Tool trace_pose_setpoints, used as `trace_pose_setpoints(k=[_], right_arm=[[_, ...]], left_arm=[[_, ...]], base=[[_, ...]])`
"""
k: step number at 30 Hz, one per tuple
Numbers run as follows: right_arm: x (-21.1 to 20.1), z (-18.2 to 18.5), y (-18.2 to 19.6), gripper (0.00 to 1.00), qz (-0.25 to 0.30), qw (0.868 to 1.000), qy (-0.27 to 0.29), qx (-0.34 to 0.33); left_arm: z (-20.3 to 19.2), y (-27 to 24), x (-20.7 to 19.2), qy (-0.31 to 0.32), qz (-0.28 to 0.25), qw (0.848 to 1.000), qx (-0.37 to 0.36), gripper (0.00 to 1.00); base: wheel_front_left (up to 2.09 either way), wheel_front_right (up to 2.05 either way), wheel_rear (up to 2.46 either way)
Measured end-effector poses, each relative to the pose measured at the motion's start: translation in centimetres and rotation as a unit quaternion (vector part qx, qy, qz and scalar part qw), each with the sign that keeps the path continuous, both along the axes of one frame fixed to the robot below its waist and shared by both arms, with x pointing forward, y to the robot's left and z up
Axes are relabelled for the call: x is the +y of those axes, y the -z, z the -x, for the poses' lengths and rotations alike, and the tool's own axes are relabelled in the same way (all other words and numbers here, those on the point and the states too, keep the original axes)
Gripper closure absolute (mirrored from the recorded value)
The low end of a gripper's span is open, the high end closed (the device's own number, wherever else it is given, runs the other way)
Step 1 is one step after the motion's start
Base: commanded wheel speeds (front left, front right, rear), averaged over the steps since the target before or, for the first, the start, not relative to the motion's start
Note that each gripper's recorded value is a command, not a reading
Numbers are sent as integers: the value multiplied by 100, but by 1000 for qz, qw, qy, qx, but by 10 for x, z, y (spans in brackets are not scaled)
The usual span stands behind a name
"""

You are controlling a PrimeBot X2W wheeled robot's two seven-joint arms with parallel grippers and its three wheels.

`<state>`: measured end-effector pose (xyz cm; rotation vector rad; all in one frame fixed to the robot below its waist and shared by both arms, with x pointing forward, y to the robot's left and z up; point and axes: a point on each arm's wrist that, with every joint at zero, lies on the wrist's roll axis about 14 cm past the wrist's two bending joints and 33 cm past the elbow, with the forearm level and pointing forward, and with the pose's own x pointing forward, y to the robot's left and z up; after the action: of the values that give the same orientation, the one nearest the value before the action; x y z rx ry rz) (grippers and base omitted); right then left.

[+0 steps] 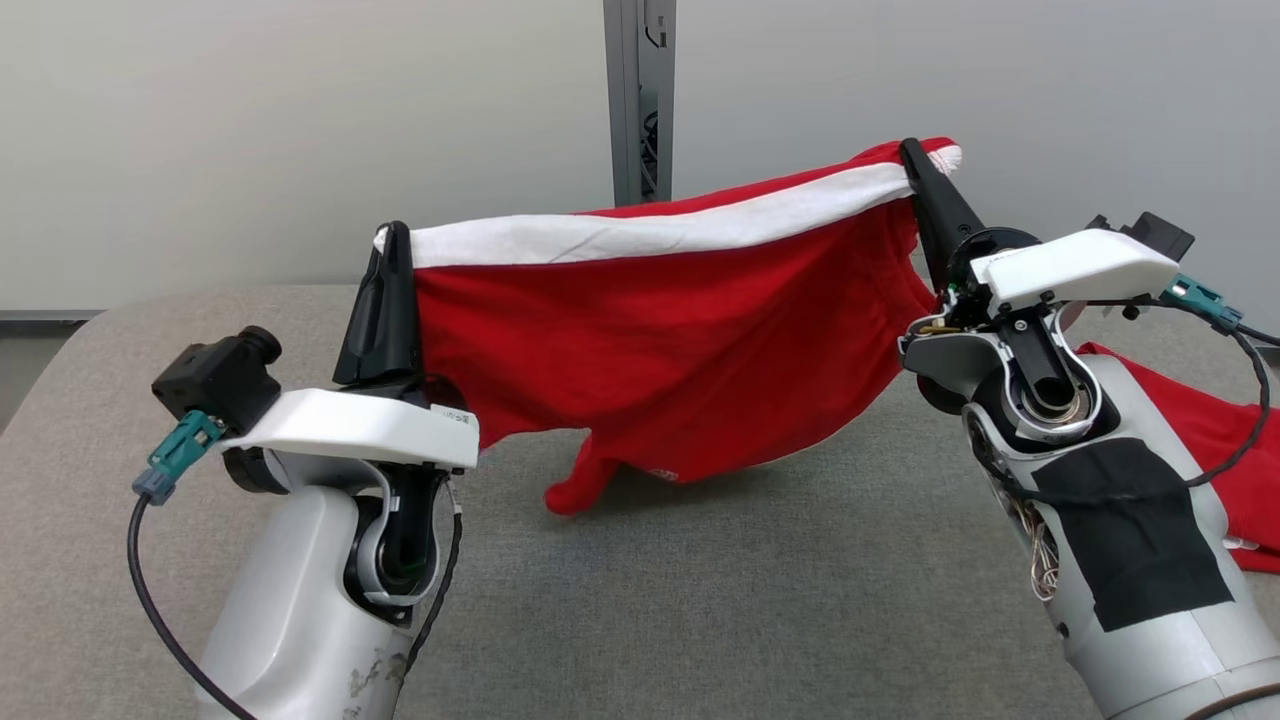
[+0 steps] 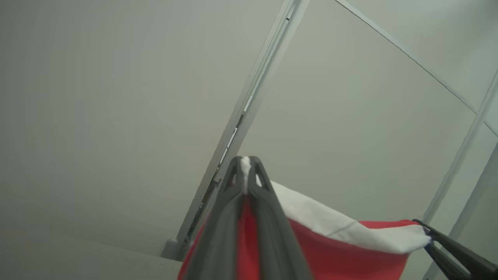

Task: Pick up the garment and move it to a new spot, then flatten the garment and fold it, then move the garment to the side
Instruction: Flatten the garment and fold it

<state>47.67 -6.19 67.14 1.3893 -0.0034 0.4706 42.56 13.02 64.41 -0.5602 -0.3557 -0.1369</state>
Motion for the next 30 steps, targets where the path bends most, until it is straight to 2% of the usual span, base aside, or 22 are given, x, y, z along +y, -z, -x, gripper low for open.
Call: trace_pose_setpoints(k=[2, 12, 21, 23, 27, 30], right_arm=[[0, 0, 2, 100, 1, 1000, 2, 1], [-5, -21, 22, 100, 4, 999, 14, 33], [-4, -101, -33, 100, 42, 999, 25, -22], [-5, -118, -57, 100, 22, 998, 25, -49], [-14, -151, -71, 100, 5, 996, 50, -78], [-23, -171, -73, 100, -16, 992, 75, -97]], left_arm=[[-2, 7, 0, 10, 27, 1000, 13, 100], [-30, 15, -10, 23, -7, 999, 27, 100], [-135, -29, -18, 29, -120, 992, -1, 100], [-160, -42, -23, 27, -139, 990, -13, 100], [-203, -74, -32, 22, -127, 990, -51, 100], [-226, -86, -34, 16, -98, 992, -72, 100]], base=[[0, 0, 0], [0, 0, 0], [0, 0, 0], [0, 0, 0], [0, 0, 0], [0, 0, 0]])
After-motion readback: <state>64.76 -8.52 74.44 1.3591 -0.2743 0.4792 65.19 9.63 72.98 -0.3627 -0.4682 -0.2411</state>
